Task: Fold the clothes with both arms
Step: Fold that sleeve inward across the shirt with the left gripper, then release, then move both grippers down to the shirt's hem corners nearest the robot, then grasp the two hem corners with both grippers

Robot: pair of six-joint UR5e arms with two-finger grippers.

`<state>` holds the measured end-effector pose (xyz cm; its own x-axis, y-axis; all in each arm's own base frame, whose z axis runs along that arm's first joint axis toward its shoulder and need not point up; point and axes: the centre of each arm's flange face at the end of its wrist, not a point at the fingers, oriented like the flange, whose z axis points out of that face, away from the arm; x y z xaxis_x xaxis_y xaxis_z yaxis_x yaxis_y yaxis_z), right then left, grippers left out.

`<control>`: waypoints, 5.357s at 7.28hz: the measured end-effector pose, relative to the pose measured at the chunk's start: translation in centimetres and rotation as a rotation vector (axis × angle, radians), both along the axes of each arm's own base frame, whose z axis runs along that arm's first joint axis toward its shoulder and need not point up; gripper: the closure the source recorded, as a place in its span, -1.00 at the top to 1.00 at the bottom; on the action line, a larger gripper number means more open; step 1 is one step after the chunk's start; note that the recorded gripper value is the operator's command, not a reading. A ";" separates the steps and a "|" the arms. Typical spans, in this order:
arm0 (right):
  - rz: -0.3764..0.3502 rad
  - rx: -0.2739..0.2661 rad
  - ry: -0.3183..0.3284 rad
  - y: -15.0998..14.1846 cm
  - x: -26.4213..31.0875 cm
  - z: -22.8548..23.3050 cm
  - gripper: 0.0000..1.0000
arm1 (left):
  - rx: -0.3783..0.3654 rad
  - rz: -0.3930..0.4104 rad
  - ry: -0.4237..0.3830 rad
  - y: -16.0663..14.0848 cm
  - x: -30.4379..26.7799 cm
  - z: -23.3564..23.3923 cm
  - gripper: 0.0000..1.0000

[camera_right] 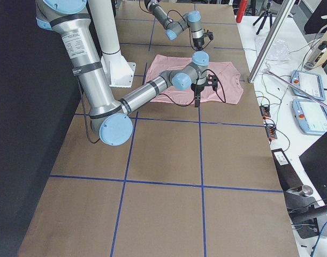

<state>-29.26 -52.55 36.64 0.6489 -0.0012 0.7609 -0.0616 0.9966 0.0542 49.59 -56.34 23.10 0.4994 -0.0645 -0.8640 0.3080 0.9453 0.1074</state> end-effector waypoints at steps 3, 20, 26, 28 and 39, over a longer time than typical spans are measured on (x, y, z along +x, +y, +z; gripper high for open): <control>0.040 -0.073 -0.065 10.3 -0.7 -0.3 1.00 | 0.016 0.056 -0.048 9.3 -8.5 0.7 1.00; 0.007 -0.018 0.052 31.2 -18.7 1.7 -1.00 | 0.012 0.095 -0.061 13.8 -10.6 1.9 1.00; 0.012 -0.013 0.030 30.9 -18.4 0.6 -1.00 | 0.007 0.117 -0.055 14.9 -9.2 1.6 1.00; 0.022 -0.008 -0.004 30.6 -17.6 -1.0 -1.00 | -0.111 0.083 -0.023 16.9 -7.8 1.9 1.00; 0.044 0.007 -0.063 29.8 -16.7 -3.5 -1.00 | -0.148 0.106 -0.175 31.0 1.1 7.7 0.93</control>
<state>-45.97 -22.77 33.19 0.5989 0.0208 0.8005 -0.1088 0.9925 0.0556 50.66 -25.29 30.79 0.6512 -0.1228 -0.7489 0.1950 0.9808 0.0087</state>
